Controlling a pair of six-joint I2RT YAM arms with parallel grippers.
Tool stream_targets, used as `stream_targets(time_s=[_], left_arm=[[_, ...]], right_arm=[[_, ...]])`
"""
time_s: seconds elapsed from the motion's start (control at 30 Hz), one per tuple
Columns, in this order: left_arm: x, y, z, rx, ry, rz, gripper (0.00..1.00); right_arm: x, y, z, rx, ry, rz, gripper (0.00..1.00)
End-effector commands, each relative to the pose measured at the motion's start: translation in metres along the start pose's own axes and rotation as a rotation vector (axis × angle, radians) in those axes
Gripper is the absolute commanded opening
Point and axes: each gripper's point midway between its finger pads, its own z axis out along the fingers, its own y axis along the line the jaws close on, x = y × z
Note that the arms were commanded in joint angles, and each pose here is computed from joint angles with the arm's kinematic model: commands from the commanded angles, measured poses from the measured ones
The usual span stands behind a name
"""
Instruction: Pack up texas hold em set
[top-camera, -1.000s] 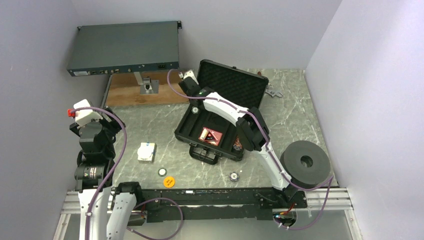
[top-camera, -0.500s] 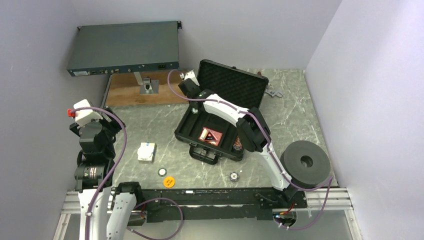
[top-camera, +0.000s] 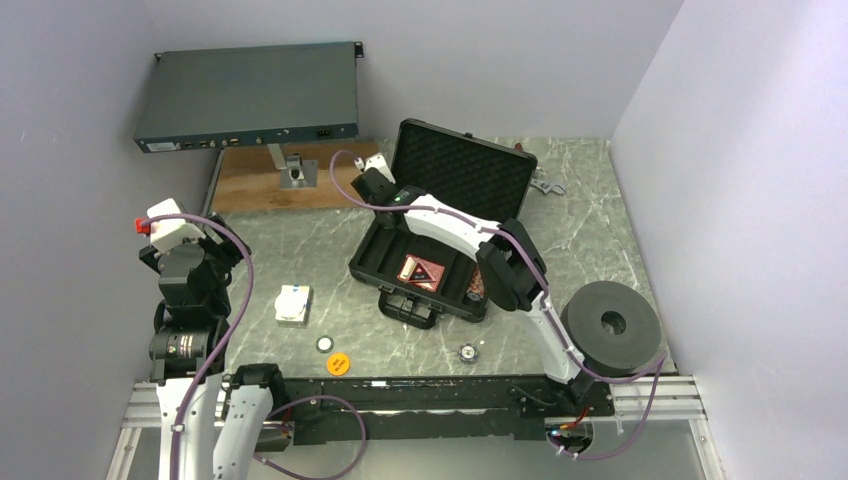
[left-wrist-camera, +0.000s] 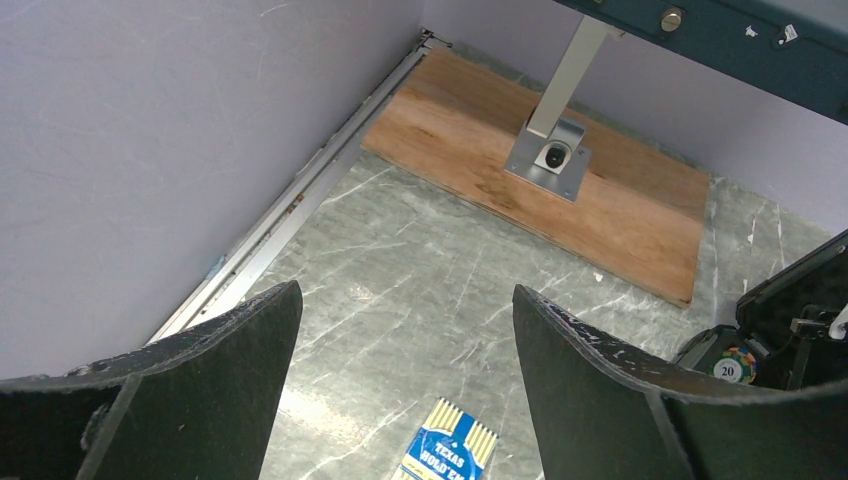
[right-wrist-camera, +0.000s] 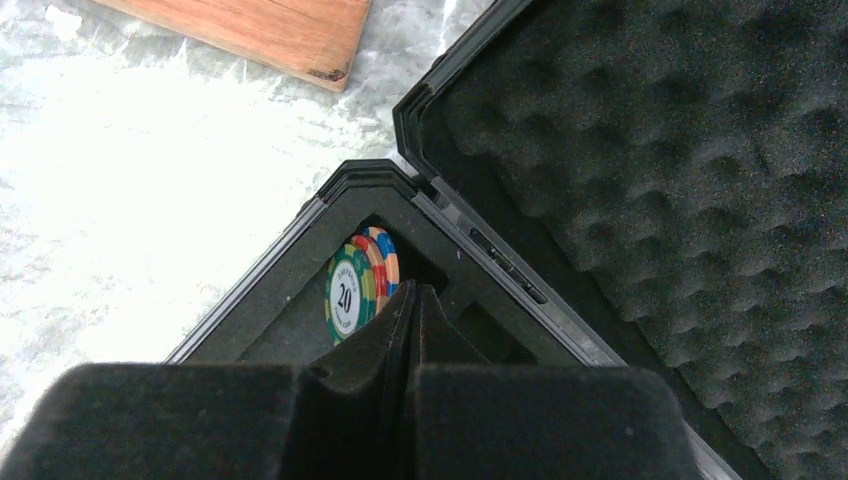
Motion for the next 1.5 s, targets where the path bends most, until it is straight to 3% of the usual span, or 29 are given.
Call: stream_targets(time_s=[0.0, 0.13, 0.3, 0.43, 0.8, 0.93, 1.23, 1.47], left_arm=[[-0.002, 0.0, 0.003, -0.006, -0.007, -0.005, 0.83], [0.0, 0.001, 0.006, -0.018, 0.006, 0.002, 0.83], [0.005, 0.002, 0.011, -0.03, 0.024, 0.012, 0.83], [0.007, 0.001, 0.014, -0.035, 0.039, 0.02, 0.83], [0.016, -0.004, 0.017, -0.021, 0.08, 0.016, 0.85], [0.022, -0.017, 0.016, 0.057, 0.092, -0.005, 0.91], [0.082, -0.057, 0.003, 0.296, 0.322, -0.038, 0.93], [0.14, -0.064, -0.005, 0.279, 0.547, 0.035, 0.94]], right_arm=[[-0.029, -0.014, -0.031, 0.019, -0.061, 0.022, 0.0], [-0.048, -0.029, -0.052, 0.047, -0.107, 0.027, 0.04], [-0.055, -0.048, -0.081, 0.067, -0.13, 0.05, 0.4], [-0.047, -0.059, -0.102, 0.049, -0.152, 0.082, 0.51], [-0.026, -0.06, -0.156, -0.126, -0.189, 0.149, 0.59], [-0.02, -0.063, -0.18, -0.184, -0.204, 0.17, 0.65], [0.006, -0.072, -0.227, -0.272, -0.236, 0.202, 0.91], [0.024, -0.062, -0.222, -0.33, -0.226, 0.17, 0.96]])
